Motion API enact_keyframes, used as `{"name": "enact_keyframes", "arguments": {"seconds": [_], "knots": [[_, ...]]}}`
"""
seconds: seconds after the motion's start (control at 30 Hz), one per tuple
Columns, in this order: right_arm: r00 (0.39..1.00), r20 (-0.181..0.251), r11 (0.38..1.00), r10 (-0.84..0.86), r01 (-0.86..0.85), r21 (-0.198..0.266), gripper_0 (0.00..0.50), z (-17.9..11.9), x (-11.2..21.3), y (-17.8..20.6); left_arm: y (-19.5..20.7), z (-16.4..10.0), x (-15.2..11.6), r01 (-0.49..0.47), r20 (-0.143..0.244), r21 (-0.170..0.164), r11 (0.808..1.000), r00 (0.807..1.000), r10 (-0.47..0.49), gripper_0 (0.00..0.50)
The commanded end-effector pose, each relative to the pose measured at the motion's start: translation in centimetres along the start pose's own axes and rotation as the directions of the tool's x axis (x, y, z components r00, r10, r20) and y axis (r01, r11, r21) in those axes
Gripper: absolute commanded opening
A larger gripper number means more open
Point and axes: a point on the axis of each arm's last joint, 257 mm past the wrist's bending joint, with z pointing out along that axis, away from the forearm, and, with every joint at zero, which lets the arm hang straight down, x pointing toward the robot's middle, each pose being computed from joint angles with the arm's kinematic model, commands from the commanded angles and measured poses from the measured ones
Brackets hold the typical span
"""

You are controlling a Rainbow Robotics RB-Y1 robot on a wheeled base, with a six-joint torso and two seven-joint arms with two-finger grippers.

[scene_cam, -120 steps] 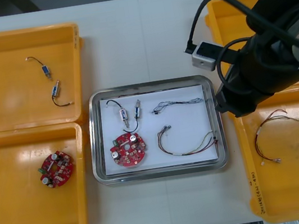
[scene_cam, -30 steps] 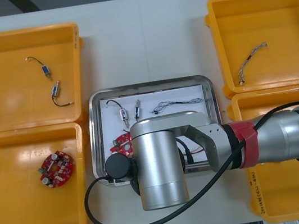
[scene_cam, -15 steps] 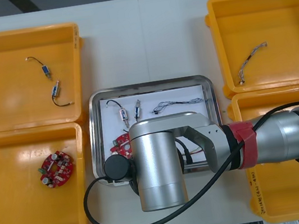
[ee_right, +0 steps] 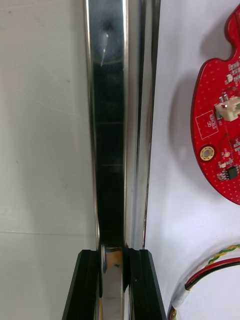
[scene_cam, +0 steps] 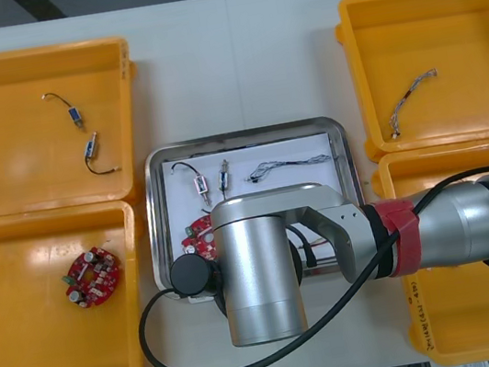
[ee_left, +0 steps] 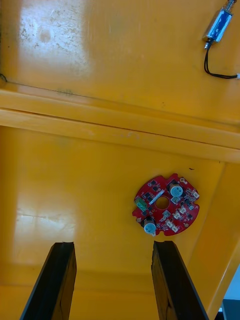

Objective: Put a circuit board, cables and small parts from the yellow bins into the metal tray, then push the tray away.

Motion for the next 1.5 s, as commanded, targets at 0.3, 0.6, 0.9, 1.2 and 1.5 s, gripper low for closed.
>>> {"name": "enact_keyframes", "arguments": {"seconds": [0.3,0.6,0.9,1.2,1.5], "knots": [[0.998,0.027,0.996,-0.055,0.053,0.078,0.000,-1.4,-1.7,-2.3,1.6,-1.1,-1.0,-0.058,0.032,-0.047,0.997,0.998,0.060,0.442],[0.997,0.029,0.990,-0.065,0.061,0.124,0.000,-2.4,-1.9,-4.5,1.6,-1.1,-1.0,-0.058,0.032,-0.047,0.997,0.998,0.060,0.444],[0.999,0.004,0.988,-0.039,0.038,0.152,0.000,-2.5,-1.2,-7.1,1.6,-1.1,-1.0,-0.058,0.032,-0.047,0.997,0.998,0.060,0.442],[0.999,-0.021,0.979,-0.034,0.038,0.202,0.000,-3.2,-1.0,-9.9,1.6,-1.1,-1.0,-0.058,0.032,-0.047,0.997,0.998,0.060,0.442],[0.999,-0.030,0.969,-0.035,0.041,0.244,0.000,-4.2,-1.2,-12.5,1.6,-1.1,-1.0,-0.058,0.032,-0.047,0.997,0.998,0.060,0.442]]}}
